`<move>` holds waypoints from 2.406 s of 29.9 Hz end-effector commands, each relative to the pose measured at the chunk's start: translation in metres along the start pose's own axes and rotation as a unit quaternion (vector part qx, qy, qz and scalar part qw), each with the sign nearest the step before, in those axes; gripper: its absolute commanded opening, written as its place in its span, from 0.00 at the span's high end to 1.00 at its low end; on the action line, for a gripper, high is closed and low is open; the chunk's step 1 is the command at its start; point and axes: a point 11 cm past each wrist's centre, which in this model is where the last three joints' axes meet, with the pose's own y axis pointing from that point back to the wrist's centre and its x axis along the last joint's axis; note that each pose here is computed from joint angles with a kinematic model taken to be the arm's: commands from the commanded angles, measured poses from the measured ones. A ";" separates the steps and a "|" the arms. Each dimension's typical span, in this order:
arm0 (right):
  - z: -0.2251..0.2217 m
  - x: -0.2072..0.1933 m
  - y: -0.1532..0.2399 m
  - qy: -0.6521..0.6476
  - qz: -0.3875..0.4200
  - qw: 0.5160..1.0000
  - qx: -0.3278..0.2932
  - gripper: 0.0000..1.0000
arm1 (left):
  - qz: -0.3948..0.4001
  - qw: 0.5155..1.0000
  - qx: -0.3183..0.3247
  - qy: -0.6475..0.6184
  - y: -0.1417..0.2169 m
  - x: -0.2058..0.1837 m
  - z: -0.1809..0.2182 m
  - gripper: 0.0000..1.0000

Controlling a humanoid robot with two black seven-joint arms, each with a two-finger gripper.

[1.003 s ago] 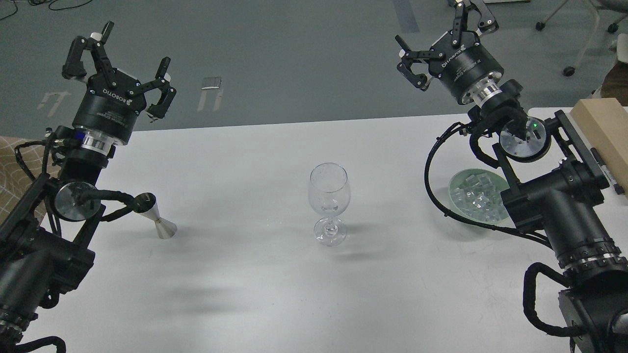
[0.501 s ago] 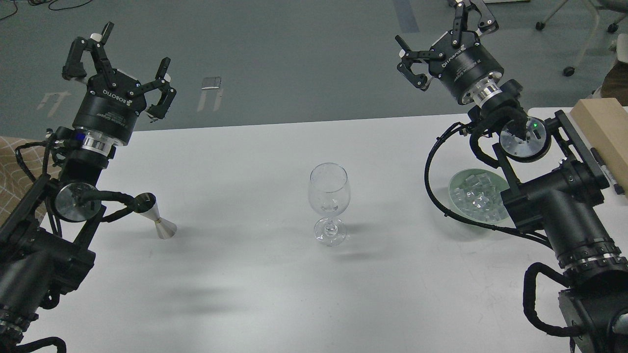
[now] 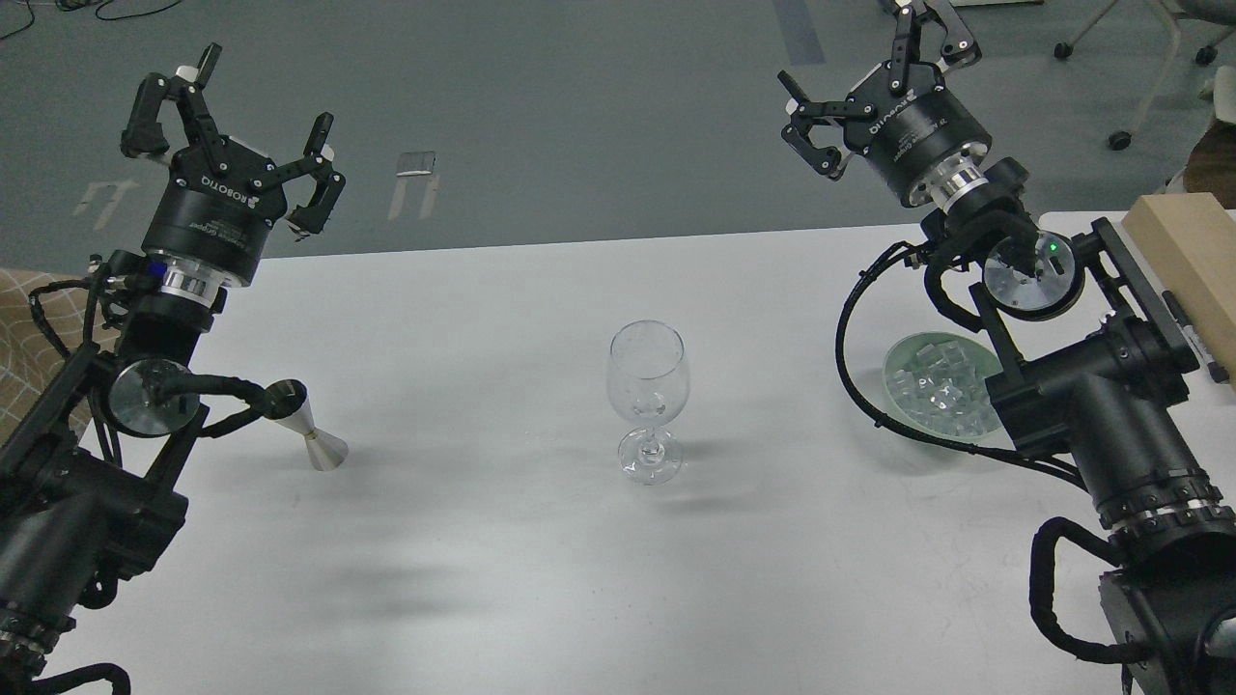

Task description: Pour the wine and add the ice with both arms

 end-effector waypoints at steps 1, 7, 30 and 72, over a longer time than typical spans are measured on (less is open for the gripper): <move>0.000 -0.001 0.000 0.001 -0.001 1.000 -0.001 0.00 | -0.001 1.000 0.002 0.000 0.001 0.000 -0.001 0.02; 0.000 0.000 0.000 0.000 0.000 1.000 -0.001 0.00 | -0.006 1.000 0.003 0.000 0.001 0.000 0.000 0.02; 0.002 0.002 0.001 0.000 0.003 1.000 -0.002 0.00 | 0.010 0.999 0.041 0.027 0.011 0.011 0.028 0.02; 0.018 0.021 0.017 -0.010 0.027 1.000 -0.014 0.00 | 0.147 0.986 0.013 0.082 0.201 0.037 0.078 0.05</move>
